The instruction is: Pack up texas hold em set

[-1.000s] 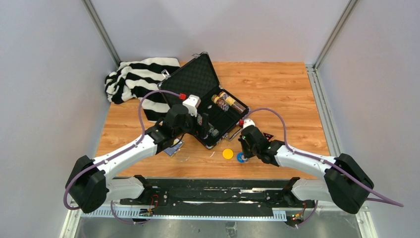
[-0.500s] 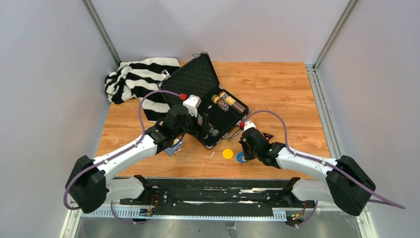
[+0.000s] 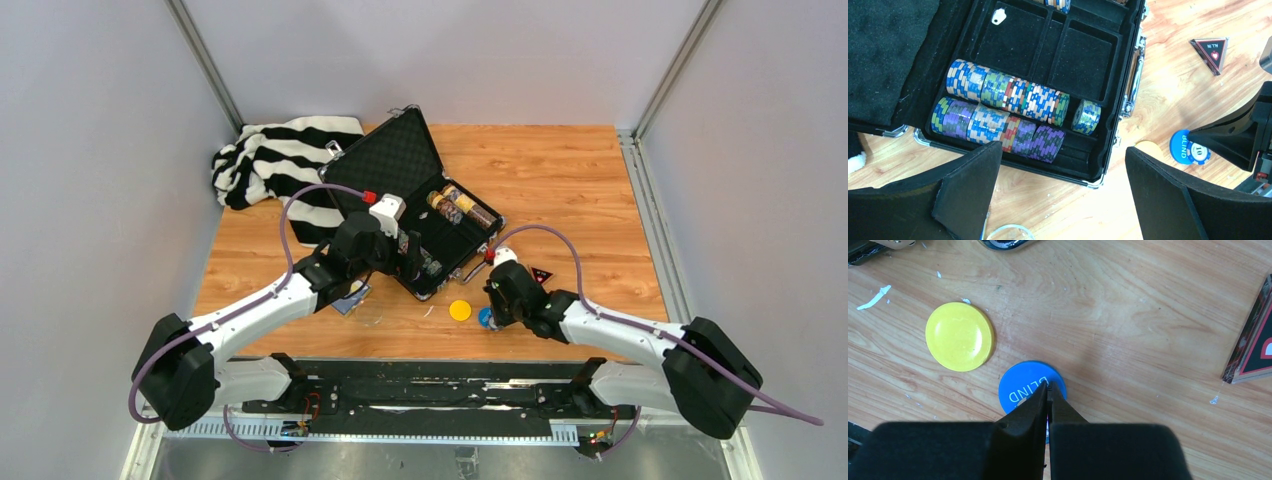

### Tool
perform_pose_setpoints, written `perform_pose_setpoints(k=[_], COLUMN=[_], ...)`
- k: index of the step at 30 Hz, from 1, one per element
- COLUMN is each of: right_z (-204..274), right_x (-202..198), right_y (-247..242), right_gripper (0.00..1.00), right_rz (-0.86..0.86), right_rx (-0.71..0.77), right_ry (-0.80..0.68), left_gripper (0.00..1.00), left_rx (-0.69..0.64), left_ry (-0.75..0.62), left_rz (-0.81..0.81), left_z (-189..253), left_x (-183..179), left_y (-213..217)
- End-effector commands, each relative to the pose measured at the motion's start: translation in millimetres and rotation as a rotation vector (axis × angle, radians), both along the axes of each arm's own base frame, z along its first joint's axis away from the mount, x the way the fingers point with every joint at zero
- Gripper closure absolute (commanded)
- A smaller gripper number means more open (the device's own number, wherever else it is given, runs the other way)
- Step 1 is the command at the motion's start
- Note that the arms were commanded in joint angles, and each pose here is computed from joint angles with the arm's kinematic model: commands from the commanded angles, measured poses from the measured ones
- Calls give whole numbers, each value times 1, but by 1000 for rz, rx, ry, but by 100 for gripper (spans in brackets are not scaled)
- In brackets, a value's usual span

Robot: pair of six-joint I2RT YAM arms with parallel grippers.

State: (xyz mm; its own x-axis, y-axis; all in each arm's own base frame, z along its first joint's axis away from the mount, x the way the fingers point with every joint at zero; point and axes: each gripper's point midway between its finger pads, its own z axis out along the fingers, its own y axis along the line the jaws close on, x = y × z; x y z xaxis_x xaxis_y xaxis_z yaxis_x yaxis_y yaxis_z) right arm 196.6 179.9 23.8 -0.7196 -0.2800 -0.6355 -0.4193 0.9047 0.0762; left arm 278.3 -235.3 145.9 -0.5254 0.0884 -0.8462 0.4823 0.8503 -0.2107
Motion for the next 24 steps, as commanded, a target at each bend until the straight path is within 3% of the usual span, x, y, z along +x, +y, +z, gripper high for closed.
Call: perform_pose_setpoints(k=[1,7,11,15,20,24], right_z=[-5,13,28,26,18,13], right_x=[-10,-3,5,2,-11,-20], right_y=[-4,1,3,0,-5,0], right_gripper=[99,96,78,49,39,37], right_rz=[2,5,14,50,138,174], right_rx=[-8,31,44,-5,-97,-85], right_ry=[20,-36,-90,-72,-18,18], left_gripper=[2,2,2,2,2,2], left_rx=[-33,-38,-39,-38,-39,-43], left_ry=[-27,-35,-35,-35,-37,-43], left_rz=[-2,0,-2,-2,-4,-10], left_z=[11,13,14,14,14,18], left_x=[0,1,1,1,1,2], left_y=[-1,-1,-2,-1,-2,-3])
